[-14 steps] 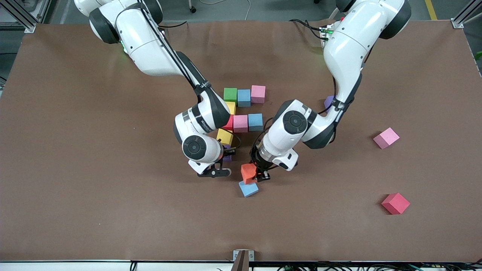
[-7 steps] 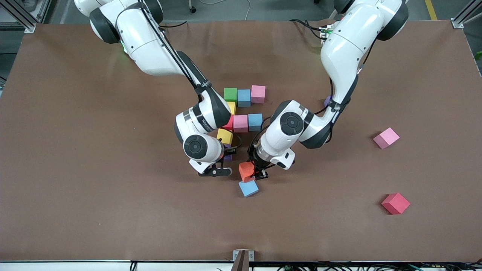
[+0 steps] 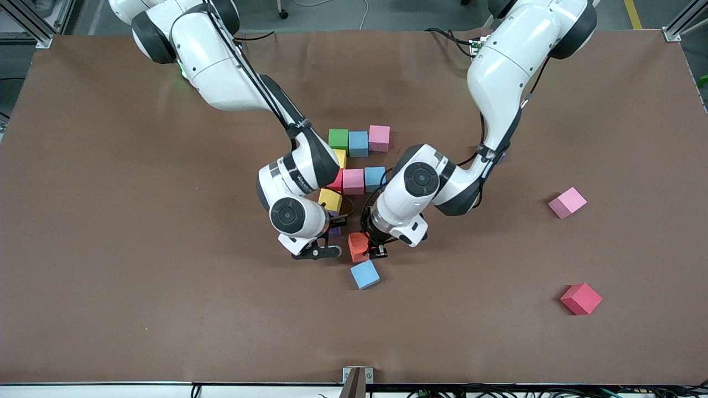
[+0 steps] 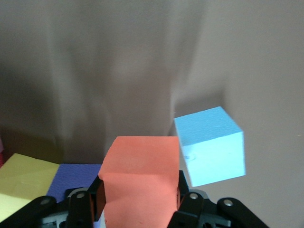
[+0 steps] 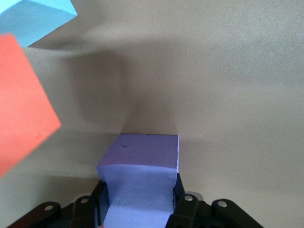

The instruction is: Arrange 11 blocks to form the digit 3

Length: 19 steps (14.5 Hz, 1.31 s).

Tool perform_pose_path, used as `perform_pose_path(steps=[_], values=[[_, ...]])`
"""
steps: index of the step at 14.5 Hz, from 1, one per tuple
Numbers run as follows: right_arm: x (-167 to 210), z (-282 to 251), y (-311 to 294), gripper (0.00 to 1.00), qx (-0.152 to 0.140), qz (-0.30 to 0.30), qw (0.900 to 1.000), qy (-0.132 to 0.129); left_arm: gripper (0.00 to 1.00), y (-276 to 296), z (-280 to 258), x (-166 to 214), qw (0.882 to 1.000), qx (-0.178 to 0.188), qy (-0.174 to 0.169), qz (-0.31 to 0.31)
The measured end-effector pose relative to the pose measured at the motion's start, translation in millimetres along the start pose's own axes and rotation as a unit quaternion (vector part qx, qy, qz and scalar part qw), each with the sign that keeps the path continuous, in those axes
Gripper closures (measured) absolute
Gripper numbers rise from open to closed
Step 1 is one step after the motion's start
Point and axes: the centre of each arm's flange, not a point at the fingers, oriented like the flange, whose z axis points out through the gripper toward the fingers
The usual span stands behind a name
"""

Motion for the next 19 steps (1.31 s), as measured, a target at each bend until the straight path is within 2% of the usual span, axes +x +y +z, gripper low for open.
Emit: perform_pose_path(steps=[7,13,19], values=[[0,0,0,0.45,0.0,0.007,1.0,0.001,0.85,-5,2,0,1.0,0.014,0.016,0.012],[6,-3,4,0.45,0.005,0.051,0.998,0.019,0.85,-7,3,-1,1.0,0.015,0.016,0.015],[15,-8,19,0.45,0.002,0.062,0.998,0.028,0.85,-7,3,-1,1.0,0.016,0.017,0.015]])
